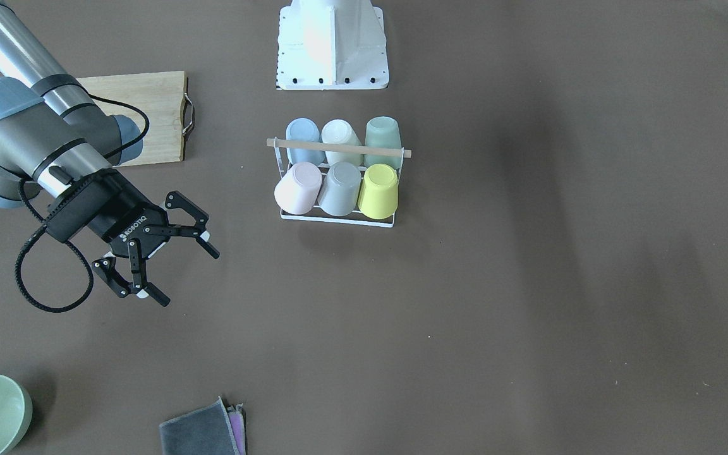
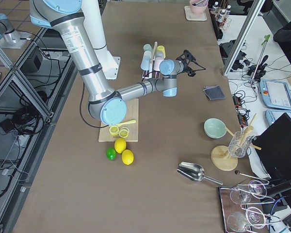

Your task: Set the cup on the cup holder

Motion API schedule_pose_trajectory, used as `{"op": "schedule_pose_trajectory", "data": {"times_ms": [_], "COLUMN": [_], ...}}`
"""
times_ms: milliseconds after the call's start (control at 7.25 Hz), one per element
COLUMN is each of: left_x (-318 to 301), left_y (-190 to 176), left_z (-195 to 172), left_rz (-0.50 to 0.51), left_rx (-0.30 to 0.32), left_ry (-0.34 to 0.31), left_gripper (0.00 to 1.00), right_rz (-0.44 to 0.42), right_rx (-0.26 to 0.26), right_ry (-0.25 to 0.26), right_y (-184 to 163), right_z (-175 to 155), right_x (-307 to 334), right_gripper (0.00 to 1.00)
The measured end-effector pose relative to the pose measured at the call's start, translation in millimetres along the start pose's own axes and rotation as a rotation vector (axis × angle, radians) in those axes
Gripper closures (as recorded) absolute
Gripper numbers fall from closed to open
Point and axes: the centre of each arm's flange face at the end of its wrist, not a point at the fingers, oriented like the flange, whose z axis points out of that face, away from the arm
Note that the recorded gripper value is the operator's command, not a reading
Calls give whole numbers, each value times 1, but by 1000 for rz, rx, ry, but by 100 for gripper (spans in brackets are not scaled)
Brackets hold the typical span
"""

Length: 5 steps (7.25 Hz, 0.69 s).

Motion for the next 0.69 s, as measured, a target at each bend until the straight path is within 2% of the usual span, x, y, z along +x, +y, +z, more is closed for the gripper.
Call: {"op": "schedule_pose_trajectory", "data": {"times_ms": [414, 690], "left_x": [-7, -7], "left_y": [5, 5], "left_z": [5, 5], "left_rz": [-12, -13], "left_rx": [-10, -9], "left_ry": [-3, -6], "left_gripper": [1, 1], "right_rz": [91, 162], "right_rx": [-212, -357], "right_ry": [242, 389], "right_y": [8, 21], "right_z": [0, -29], "right_x": [33, 57], "right_gripper": [0, 0]}}
